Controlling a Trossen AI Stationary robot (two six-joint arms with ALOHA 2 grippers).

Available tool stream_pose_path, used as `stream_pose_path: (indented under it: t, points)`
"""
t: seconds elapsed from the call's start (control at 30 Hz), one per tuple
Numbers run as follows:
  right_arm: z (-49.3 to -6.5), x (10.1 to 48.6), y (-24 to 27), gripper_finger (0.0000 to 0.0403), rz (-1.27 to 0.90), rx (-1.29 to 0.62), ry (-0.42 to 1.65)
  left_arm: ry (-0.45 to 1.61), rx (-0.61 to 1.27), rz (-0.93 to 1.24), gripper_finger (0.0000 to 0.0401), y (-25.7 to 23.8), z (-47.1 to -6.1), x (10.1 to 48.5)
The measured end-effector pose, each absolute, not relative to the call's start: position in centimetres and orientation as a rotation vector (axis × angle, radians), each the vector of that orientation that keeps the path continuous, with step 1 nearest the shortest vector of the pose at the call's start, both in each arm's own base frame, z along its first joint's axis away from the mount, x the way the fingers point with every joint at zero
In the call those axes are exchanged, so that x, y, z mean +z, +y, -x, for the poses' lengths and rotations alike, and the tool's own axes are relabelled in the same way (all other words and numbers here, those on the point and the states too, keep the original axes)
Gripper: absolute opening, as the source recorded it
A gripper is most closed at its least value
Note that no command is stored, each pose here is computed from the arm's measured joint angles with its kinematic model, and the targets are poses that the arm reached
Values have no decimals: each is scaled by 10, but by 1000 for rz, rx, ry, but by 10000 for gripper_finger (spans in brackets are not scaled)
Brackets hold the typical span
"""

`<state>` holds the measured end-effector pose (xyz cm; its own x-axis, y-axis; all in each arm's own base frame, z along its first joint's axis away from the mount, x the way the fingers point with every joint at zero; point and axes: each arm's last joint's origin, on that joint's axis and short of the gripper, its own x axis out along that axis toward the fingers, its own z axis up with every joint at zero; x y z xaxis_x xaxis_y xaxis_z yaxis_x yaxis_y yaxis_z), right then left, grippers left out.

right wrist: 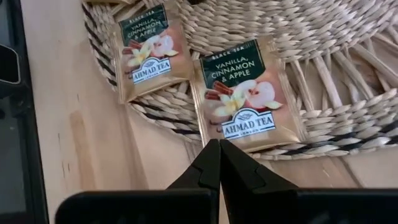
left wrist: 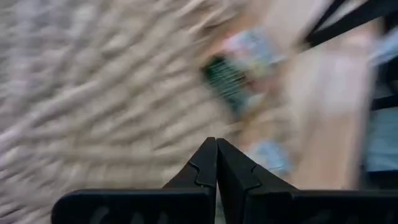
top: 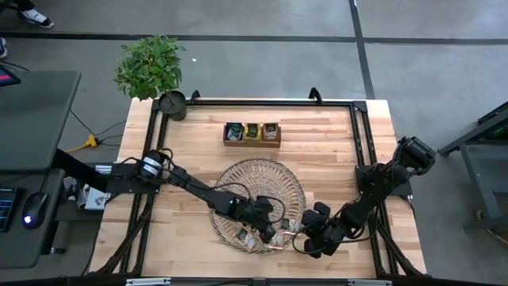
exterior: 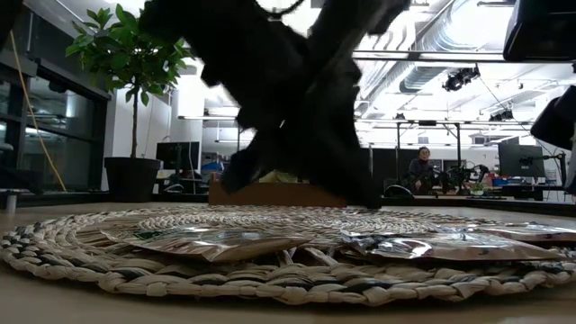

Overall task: Pick & Place Tea
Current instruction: Put the brown tea bag in the right section of the wooden organizer

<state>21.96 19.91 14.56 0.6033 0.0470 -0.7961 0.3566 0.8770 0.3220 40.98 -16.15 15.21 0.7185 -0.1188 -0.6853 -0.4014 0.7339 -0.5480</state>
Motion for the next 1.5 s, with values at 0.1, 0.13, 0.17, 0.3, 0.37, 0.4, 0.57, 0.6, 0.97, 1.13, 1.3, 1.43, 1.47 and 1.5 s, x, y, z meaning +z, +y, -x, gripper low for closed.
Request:
stream_pose_path:
  t: [0.1,0.13,0.17,0.3,0.37,0.4,0.57,0.6,0.97,1.13,1.3,1.43,1.47,1.5]
  points:
    - [-219,145,198,0,-471,-202,911,760,177,741,0,-162,-411,152]
    - [-220,145,197,0,-467,-209,908,739,165,753,0,-162,-413,156]
    - [-220,145,197,0,-464,-210,906,724,157,762,0,-162,-413,158]
    - [-220,144,195,0,-445,-221,906,688,138,772,0,-163,-416,160]
    - [-221,145,194,0,-435,-218,904,657,152,775,0,-160,-418,162]
    - [-221,144,194,0,-434,-221,905,652,161,775,0,-158,-419,162]
    - [-221,144,192,0,-425,-230,905,631,166,798,0,-149,-424,164]
    - [-221,144,192,0,-424,-231,905,634,167,801,0,-147,-424,164]
    - [-218,135,189,0,-449,-226,876,632,179,804,0,-144,-425,163]
    - [-210,121,181,0,-508,-254,870,636,182,803,0,-144,-425,163]
    - [-206,115,178,0,-522,-259,882,636,182,802,0,-144,-425,163]
    - [-206,115,178,0,-522,-258,885,636,185,809,0,-144,-425,163]
    - [-206,115,177,0,-522,-260,884,635,188,818,0,-144,-425,163]
    - [-206,115,177,0,-522,-260,884,634,189,823,0,-144,-425,163]
